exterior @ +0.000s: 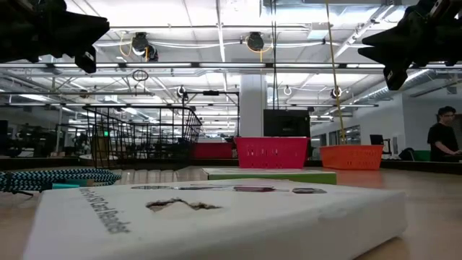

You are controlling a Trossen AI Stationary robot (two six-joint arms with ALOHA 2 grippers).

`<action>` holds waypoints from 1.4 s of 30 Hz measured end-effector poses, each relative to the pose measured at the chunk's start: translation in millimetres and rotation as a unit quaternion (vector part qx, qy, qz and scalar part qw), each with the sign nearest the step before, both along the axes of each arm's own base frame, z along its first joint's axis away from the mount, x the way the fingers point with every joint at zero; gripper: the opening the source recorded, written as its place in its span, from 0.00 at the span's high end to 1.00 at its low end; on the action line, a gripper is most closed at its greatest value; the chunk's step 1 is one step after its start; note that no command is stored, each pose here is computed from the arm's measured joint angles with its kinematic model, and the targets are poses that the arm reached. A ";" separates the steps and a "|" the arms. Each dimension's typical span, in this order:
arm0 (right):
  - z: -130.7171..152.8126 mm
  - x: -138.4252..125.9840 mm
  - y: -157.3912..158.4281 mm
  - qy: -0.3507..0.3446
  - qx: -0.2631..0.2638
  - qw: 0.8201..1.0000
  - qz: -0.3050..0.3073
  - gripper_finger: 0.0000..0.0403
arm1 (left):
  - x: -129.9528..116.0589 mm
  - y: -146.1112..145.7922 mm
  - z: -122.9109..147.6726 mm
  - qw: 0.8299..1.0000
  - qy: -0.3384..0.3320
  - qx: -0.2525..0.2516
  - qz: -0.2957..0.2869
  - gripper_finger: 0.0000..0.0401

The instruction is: Pick and place items into bin

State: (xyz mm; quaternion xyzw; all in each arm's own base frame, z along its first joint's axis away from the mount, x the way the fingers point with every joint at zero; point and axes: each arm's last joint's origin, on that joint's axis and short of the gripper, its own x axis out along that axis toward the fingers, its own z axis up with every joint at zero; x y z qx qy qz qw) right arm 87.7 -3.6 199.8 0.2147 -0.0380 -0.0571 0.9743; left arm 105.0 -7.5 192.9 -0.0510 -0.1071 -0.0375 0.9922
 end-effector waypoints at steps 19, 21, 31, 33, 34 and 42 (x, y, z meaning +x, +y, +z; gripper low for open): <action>0.1 0.0 0.0 -0.001 0.001 1.000 0.000 0.79 | 0.0 0.0 -0.1 1.000 0.000 0.000 0.000 0.91; 1.6 -0.1 0.0 -0.011 0.017 1.000 0.001 0.79 | 0.0 0.0 -0.2 1.000 0.000 0.000 0.000 0.91; 11.8 -1.3 0.0 -0.086 0.194 0.977 0.022 0.79 | 0.0 0.0 0.0 1.000 0.000 0.000 0.000 0.91; 14.9 -1.5 0.0 -0.102 0.208 0.972 0.027 0.79 | 0.1 0.0 -0.2 1.000 0.001 0.000 0.000 0.91; 16.4 -1.4 0.0 -0.110 0.209 0.971 0.028 0.79 | 0.0 0.0 -0.1 1.000 0.000 0.000 0.000 0.91; 31.4 0.0 0.3 -0.186 0.296 0.934 0.068 0.79 | 0.0 0.1 -0.1 1.000 0.000 0.000 0.001 0.91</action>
